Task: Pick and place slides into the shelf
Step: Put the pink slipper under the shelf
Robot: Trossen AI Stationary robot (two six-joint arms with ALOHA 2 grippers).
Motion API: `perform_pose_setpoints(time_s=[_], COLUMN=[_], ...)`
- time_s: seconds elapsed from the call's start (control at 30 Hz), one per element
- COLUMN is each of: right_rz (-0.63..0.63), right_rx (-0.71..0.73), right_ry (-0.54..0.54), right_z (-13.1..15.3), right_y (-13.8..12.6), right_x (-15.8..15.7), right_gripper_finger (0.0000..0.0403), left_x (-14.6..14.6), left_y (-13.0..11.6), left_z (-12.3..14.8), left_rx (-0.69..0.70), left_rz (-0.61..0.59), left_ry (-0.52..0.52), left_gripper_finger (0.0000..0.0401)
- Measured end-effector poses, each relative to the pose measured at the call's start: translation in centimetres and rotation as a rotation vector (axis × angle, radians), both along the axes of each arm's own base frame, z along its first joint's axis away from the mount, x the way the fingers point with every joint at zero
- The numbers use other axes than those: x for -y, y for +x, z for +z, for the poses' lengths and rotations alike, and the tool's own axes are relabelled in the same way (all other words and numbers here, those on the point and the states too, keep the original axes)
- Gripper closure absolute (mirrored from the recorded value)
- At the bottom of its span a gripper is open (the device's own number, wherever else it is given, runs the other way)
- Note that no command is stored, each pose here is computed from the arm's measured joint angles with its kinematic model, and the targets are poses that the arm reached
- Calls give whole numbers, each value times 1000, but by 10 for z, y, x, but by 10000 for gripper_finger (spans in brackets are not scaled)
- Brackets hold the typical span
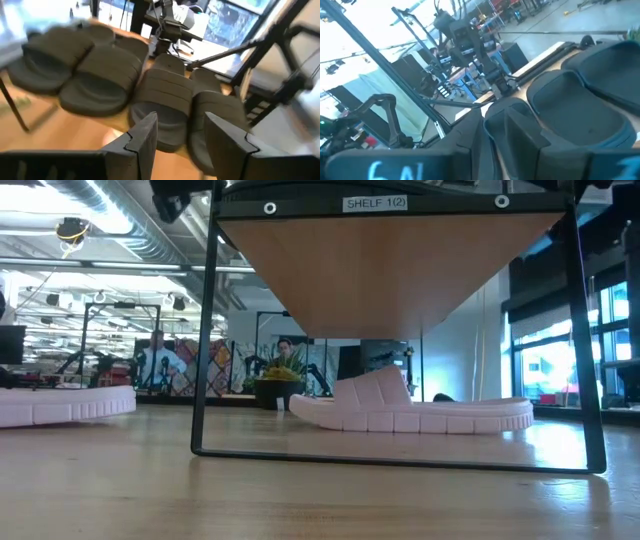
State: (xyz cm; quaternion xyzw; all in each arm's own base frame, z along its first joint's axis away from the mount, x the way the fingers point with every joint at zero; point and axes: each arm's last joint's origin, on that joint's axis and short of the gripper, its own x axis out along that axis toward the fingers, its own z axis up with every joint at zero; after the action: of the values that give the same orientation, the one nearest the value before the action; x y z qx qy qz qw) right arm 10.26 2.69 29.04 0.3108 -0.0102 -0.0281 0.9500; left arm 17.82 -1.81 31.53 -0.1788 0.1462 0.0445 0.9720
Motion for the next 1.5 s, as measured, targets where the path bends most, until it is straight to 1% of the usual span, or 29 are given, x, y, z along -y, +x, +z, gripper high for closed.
perform_pose_setpoints(time_s=[0.07, 0.1, 0.2, 0.27, 0.4, 0.47, 0.53, 0.67, 0.77, 0.93, 1.07, 1.2, 1.33, 1.4, 1.5], right_rz=[-8, -16, -55, -69, -92, -104, -114, -127, -134, -139, -139, -137, -137, -137, -137], right_rx=[9, 10, -11, -32, -73, -84, -91, -106, -117, -121, -128, -137, -141, -142, -144], right_ry=[-10, -9, -19, -27, -40, -44, -45, -49, -53, -55, -59, -84, -112, -116, -133], right_z=[1, 1, -1, -3, -7, -9, -9, -11, -12, -12, -13, -13, -13, -13, -13], right_y=[-3, -4, -4, -4, -4, -4, -4, -4, -4, -3, -4, -4, -4, -4, -4], right_x=[2, 3, 5, 6, 9, 10, 11, 12, 13, 14, 14, 14, 14, 14, 14], right_gripper_finger=[316, 316, 316, 316, 316, 316, 316, 316, 316, 316, 316, 316, 316, 316, 316], left_x=[3, 4, 7, 8, 13, 14, 16, 21, 26, 36, 44, 54, 64, 66, 70], left_y=[-1, -2, -6, -10, -18, -22, -26, -35, -37, -35, -38, -38, -37, -36, -36], left_z=[-1, -3, -12, -18, -28, -33, -37, -40, -36, -24, -17, -14, -12, -12, -14], left_rx=[-8, -26, -113, -169, -264, -308, -356, -482, -609, -837, -983, -1020, -1006, -1004, -1019], left_rz=[38, 61, 145, 217, 318, 366, 409, 493, 552, 596, 589, 521, 455, 456, 469], left_ry=[-93, -124, -184, -262, -438, -509, -557, -610, -605, -613, -649, -717, -764, -798, -796], left_gripper_finger=[252, 252, 252, 252, 252, 252, 253, 266, 287, 323, 342, 353, 357, 354, 339])
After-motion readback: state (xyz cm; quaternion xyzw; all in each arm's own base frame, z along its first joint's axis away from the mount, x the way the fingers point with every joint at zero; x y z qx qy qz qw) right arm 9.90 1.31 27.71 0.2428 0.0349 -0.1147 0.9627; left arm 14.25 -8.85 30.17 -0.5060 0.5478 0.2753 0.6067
